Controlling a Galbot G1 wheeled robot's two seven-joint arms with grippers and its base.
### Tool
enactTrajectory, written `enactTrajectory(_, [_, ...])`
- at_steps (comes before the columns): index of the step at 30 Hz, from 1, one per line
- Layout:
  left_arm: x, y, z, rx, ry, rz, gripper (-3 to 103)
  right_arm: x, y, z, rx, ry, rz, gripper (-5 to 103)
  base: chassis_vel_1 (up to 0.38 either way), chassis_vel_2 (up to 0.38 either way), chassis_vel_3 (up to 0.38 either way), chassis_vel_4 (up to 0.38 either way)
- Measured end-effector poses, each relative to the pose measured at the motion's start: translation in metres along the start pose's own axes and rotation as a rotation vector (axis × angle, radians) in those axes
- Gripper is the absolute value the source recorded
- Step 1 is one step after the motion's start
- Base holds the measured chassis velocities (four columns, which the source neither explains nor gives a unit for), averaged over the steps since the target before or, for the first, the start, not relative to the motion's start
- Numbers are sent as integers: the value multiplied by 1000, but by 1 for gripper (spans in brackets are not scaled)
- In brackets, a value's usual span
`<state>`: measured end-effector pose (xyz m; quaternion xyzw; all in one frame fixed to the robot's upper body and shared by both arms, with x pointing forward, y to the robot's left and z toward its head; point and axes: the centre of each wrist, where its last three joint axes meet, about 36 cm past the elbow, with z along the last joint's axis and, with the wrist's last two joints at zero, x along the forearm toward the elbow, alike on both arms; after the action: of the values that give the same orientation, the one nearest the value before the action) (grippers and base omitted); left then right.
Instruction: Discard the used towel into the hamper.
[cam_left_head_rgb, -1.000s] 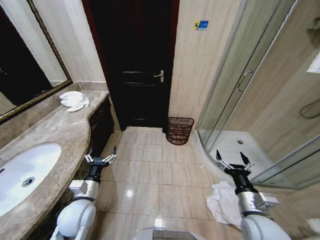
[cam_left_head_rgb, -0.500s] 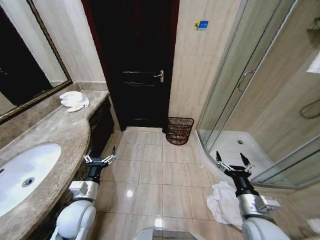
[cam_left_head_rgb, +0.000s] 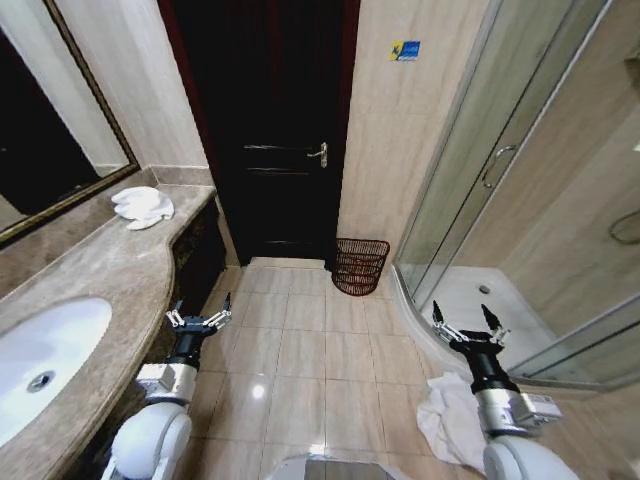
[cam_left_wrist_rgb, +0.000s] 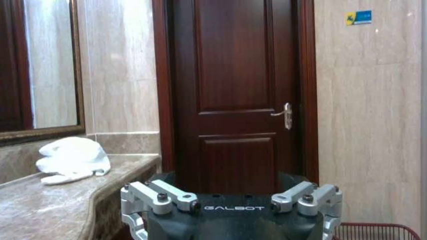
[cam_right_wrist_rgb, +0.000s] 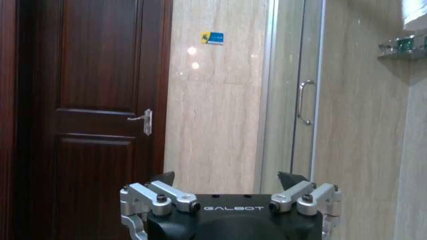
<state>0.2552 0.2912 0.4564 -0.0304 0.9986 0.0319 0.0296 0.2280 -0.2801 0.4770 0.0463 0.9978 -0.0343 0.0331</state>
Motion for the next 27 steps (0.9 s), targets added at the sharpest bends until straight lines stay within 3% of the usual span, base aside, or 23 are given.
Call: enactTrajectory(27, [0,-2,2,-5,13,-22,100,-15,-7,3,-37,17,-14,100,-72,134,135,-75])
